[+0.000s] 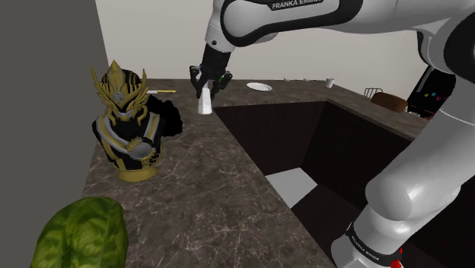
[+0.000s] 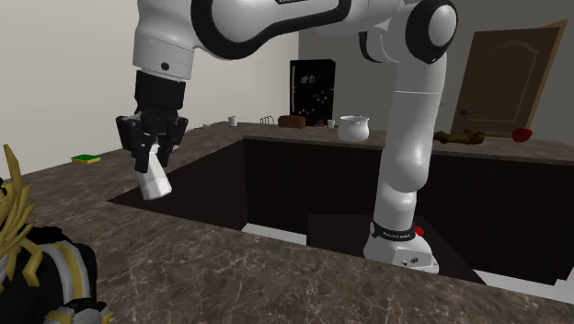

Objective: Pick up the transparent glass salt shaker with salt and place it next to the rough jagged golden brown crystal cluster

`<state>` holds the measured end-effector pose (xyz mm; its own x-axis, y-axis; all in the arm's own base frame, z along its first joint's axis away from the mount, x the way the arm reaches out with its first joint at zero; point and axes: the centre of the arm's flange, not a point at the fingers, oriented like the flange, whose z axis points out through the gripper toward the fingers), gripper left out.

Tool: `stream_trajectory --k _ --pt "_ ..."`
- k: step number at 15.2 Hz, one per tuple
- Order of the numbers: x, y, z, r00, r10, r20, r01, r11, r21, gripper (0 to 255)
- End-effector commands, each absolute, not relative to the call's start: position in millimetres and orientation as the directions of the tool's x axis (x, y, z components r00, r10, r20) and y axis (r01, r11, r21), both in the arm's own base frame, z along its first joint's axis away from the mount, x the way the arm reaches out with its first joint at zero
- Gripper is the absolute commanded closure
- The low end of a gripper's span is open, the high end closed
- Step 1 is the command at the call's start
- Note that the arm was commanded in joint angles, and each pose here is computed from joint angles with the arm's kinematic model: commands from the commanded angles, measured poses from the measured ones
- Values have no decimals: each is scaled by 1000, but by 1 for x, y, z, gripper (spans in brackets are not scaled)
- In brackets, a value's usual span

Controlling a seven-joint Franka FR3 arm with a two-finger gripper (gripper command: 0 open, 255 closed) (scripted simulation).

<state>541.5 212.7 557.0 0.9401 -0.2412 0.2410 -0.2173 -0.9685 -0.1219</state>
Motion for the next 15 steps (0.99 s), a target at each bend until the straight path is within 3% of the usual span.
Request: stream_trajectory --k 1,12,15 --pt "566 210 556 940 -242 242 -218 -968 -121 255" --pt "711 197 556 940 -242 242 -218 -968 -121 255" --pt "711 197 540 940 -242 242 -218 -968 -121 255"
